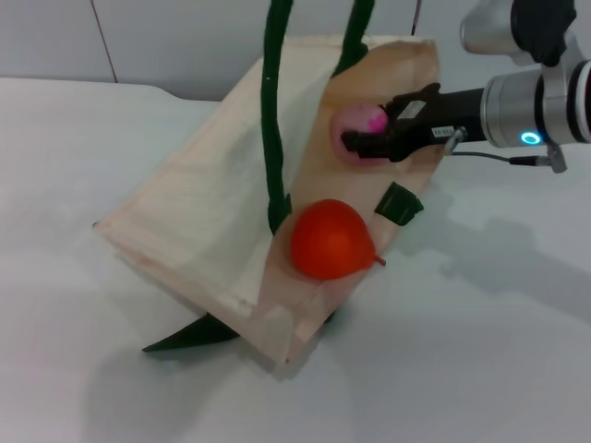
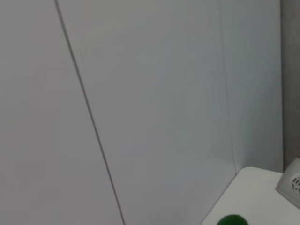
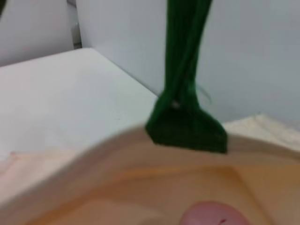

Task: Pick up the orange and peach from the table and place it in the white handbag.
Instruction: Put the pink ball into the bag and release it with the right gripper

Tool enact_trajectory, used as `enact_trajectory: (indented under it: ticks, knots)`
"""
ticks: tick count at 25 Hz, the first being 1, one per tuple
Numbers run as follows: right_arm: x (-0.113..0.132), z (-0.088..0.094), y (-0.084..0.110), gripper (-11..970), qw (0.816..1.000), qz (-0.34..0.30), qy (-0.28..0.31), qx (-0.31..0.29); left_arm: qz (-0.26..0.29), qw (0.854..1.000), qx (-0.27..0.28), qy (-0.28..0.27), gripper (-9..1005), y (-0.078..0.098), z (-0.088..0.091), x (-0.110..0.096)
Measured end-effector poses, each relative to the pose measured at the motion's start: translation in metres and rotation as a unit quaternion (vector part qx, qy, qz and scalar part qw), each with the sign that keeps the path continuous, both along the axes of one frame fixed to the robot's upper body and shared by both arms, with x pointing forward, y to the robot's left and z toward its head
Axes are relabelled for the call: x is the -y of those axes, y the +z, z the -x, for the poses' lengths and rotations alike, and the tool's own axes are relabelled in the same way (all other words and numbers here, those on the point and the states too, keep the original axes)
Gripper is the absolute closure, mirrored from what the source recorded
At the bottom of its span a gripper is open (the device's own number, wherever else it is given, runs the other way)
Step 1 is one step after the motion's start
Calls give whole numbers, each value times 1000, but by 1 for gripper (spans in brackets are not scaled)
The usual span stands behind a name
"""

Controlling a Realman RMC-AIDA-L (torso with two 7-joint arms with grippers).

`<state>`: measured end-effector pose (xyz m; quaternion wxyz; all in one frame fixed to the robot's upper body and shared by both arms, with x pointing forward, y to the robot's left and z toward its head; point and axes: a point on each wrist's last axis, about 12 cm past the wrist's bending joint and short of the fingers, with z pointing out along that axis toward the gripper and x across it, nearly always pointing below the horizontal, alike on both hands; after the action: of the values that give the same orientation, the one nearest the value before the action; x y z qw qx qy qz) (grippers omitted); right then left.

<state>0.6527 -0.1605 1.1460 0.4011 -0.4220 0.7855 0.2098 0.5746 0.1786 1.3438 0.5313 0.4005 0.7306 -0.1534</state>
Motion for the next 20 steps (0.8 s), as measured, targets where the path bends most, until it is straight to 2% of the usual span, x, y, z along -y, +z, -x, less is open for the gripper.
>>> enact_trajectory:
  ticks: [12, 18, 20]
  knots:
    - [-8, 1, 5, 425, 1000, -22, 14, -10, -1, 1000, -4, 0, 787, -4, 0, 0]
    - [-8, 0, 1, 398, 1000, -18, 12, -21, 1, 1000, -2, 1, 785, -4, 0, 0]
    - [-9, -1, 0, 354, 1000, -18, 11, -24, 1, 1000, -2, 1, 785, -4, 0, 0]
